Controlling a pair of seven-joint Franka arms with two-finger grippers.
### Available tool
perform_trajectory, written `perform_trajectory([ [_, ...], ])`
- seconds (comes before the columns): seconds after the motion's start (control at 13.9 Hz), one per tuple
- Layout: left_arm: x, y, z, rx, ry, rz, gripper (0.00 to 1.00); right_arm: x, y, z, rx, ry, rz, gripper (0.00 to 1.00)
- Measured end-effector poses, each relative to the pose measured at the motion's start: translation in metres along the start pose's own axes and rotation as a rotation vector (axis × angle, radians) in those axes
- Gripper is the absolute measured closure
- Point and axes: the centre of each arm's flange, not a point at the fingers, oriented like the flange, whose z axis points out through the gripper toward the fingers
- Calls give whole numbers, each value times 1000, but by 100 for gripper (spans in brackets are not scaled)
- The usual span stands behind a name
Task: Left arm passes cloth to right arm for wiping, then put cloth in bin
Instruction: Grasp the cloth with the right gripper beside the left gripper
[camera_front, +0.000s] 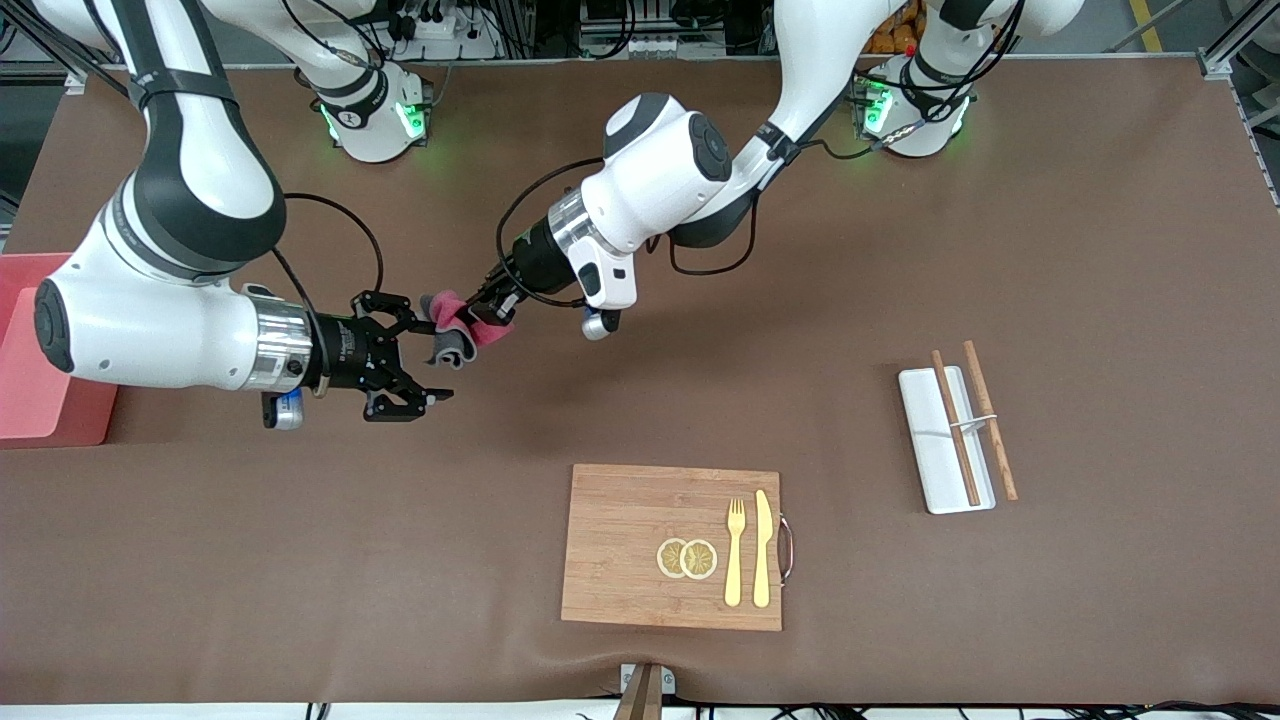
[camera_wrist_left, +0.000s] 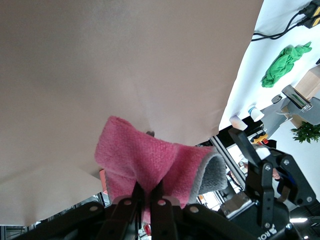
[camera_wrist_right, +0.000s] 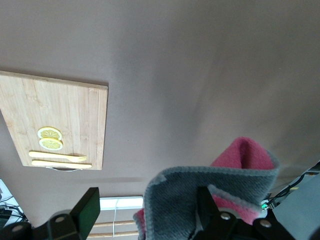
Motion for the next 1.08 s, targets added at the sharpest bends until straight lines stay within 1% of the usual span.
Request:
perform_trajectory([
  [0.14, 1, 0, 1, 1, 2, -1, 92, 0, 0, 2, -4, 3, -2, 39],
  [0.22, 3, -1, 2, 2, 4, -3, 92, -2, 0, 4, -7, 4, -4, 41],
  [0.29, 5, -1, 3, 3, 7, -5, 92, -3, 1, 5, -11, 5, -6, 39],
  [0.36, 6, -1, 3, 3, 9, -6, 92, -4, 1, 7, -16, 5, -8, 33],
  [0.43, 7, 0, 3, 2, 11, -7, 92, -6, 2, 9, -23, 6, -12, 32],
  [0.5, 8, 0, 3, 1, 12, -7, 92, -7, 3, 10, -32, 6, -14, 37],
  [0.65, 11, 2, 3, -3, 17, -8, 92, -8, 5, 12, -46, 6, -16, 64],
  [0.72, 12, 2, 3, -6, 18, -9, 92, -8, 6, 13, -55, 6, -17, 73],
  [0.79, 12, 1, 4, -6, 19, -9, 92, -9, 7, 14, -66, 6, -17, 85],
  [0.86, 12, 0, 5, -6, 19, -9, 92, -9, 8, 14, -74, 7, -19, 94],
  [1.08, 11, -2, 7, -10, 19, -7, 92, -8, 8, 14, -75, 7, -58, 96],
])
